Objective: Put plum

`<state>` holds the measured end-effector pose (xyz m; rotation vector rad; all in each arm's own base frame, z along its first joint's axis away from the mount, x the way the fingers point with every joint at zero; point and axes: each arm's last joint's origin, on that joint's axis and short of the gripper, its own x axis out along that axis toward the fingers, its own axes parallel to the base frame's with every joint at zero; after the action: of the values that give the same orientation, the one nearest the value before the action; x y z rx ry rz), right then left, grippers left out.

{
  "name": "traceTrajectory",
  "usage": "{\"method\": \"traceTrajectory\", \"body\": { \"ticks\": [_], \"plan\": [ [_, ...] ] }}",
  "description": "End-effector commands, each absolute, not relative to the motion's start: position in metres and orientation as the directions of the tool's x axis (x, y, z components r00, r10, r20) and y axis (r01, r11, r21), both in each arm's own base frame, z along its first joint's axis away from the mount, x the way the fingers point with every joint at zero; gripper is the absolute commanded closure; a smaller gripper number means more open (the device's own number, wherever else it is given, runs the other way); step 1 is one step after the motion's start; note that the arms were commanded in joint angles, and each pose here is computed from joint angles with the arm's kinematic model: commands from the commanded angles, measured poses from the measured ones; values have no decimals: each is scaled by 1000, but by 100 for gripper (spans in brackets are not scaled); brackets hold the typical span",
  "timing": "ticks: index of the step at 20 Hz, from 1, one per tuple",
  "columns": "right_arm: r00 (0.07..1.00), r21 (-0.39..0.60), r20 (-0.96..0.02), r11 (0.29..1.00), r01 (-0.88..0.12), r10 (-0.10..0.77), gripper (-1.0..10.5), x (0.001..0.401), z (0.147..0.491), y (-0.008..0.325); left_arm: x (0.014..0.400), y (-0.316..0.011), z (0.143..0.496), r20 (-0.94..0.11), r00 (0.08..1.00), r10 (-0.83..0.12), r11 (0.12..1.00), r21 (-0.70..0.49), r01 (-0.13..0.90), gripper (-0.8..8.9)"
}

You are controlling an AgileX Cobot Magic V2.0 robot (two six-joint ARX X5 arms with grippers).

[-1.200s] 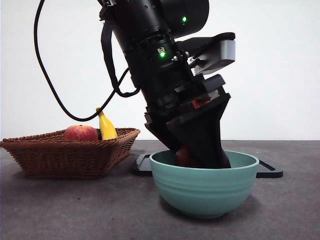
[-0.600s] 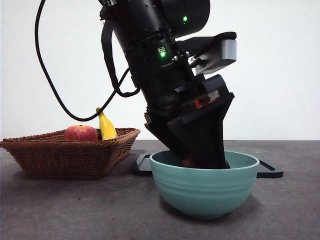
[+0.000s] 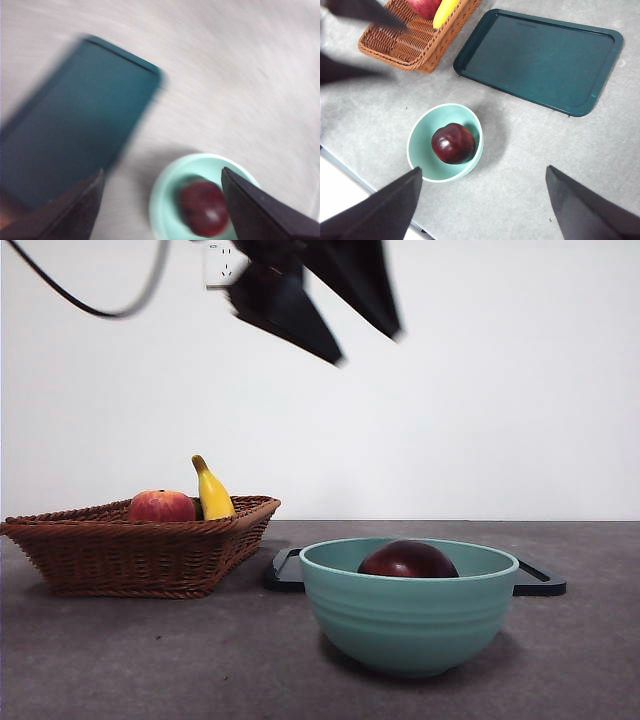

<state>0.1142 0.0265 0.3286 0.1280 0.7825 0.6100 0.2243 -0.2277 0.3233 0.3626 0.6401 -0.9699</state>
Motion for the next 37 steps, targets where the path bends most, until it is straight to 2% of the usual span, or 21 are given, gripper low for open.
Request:
{"method": "traceTrajectory", "body": {
  "ticks": [1,3,6,8,12,18,21,28,32,37],
  "plan": [
    [558,327,-608,819,-472,565,551,114,335,27,229,-201,347,-585,462,-666,600,-53,798,436],
    [558,327,-608,819,-472,564,551,114,335,27,232,-172,363,-544,504,-671,650,-104,753,436],
    [558,327,-608,819,-472,565,551,114,335,27,231,-127,374,-549,531,-646,706,-163,689,436],
    [559,326,-608,819,-472,564,551,115,335,27,223,-102,377,-565,518,-643,720,-215,660,436],
    [569,320,-597,818,-478,566,551,116,336,27,196,-76,375,-590,458,-665,697,-270,665,438],
    [571,319,-595,818,-479,566,552,116,336,27,158,-68,343,-588,251,-769,547,-402,734,439],
    [570,320,-595,817,-479,567,551,116,336,27,149,-66,332,-623,188,-759,535,-432,726,440],
    [521,352,-618,800,-486,589,552,115,333,32,148,-66,332,-628,178,-757,532,-435,727,440],
    [434,401,-654,771,-495,619,553,126,326,44,148,-66,332,-628,177,-758,531,-436,726,440],
    [350,441,-697,759,-479,626,559,153,289,67,148,-66,332,-628,177,-758,531,-436,726,440]
  ]
}}
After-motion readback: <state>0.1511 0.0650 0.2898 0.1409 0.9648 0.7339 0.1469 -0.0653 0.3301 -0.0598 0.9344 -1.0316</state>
